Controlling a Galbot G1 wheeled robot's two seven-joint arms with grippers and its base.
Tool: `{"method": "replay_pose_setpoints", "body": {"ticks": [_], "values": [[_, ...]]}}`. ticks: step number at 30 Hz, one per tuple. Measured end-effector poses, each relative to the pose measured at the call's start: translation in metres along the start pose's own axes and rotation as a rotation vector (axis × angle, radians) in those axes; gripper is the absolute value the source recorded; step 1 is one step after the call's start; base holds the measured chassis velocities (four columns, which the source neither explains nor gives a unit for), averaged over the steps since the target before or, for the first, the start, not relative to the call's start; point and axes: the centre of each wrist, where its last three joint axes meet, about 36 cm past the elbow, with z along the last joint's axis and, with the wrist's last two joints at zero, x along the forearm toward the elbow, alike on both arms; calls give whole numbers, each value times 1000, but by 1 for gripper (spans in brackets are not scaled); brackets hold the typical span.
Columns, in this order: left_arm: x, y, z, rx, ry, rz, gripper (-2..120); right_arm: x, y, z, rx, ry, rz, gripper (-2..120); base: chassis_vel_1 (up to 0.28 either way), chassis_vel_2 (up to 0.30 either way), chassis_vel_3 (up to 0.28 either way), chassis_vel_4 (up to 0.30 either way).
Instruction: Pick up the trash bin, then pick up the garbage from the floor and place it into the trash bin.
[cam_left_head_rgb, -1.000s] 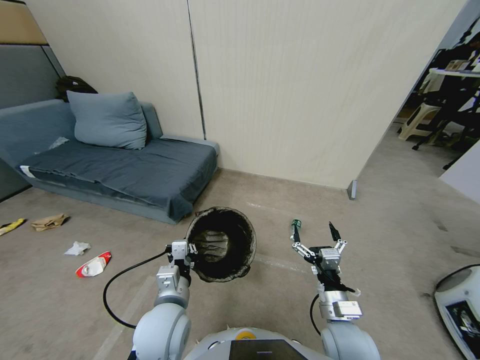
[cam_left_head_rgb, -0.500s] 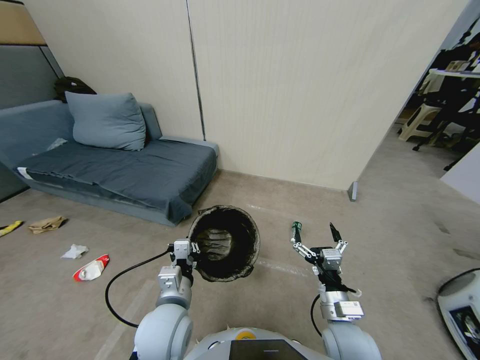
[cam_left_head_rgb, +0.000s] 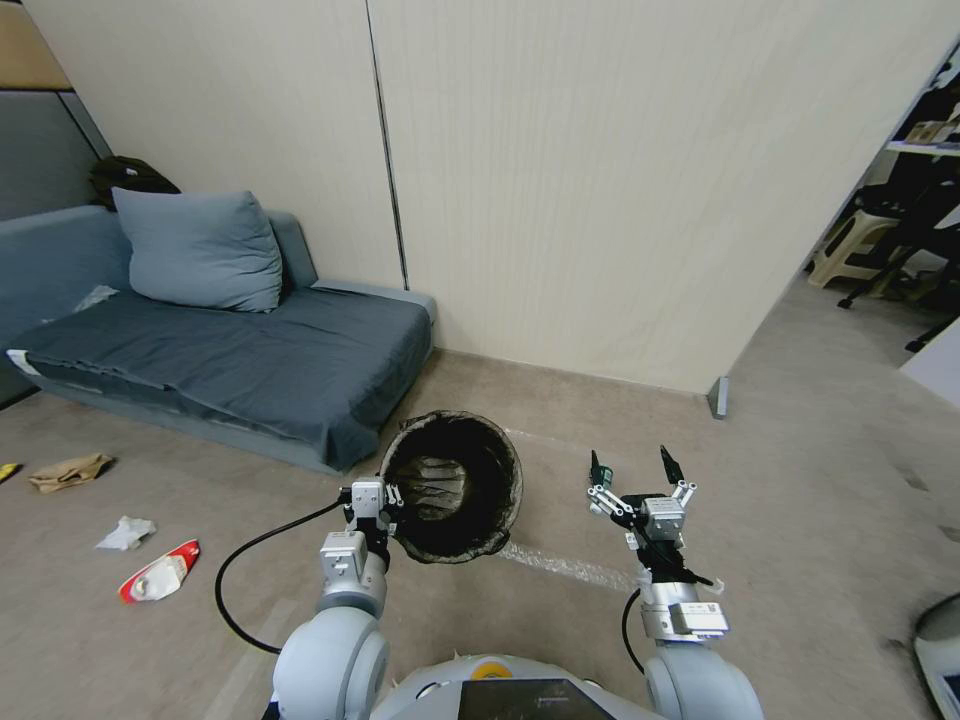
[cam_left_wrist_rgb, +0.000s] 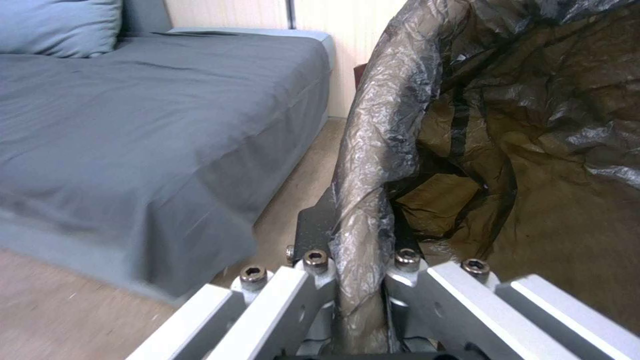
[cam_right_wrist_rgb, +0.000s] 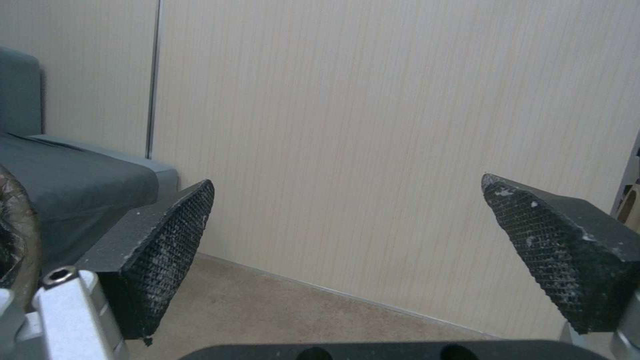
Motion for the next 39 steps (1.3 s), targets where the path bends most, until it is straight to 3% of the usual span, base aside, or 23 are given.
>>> {"method": "replay_pose_setpoints", "body": {"ticks": [11,27,33,39], "values": [[0,1,0,0,-6,-3,1,0,0,3,1,5,-16,100,-126,121,131,-125],[3,2,-1,-5,-13,-4,1,0,0,6,13,-28,-40,100,-9,10,6,-9],[3,3,-1,-13,-14,0,1,-7,-1,10,20,53,20,100,0,0,0,0],[3,4,0,-16,-11,-1,1,-9,-1,11,22,71,33,100,0,0,0,0]]}}
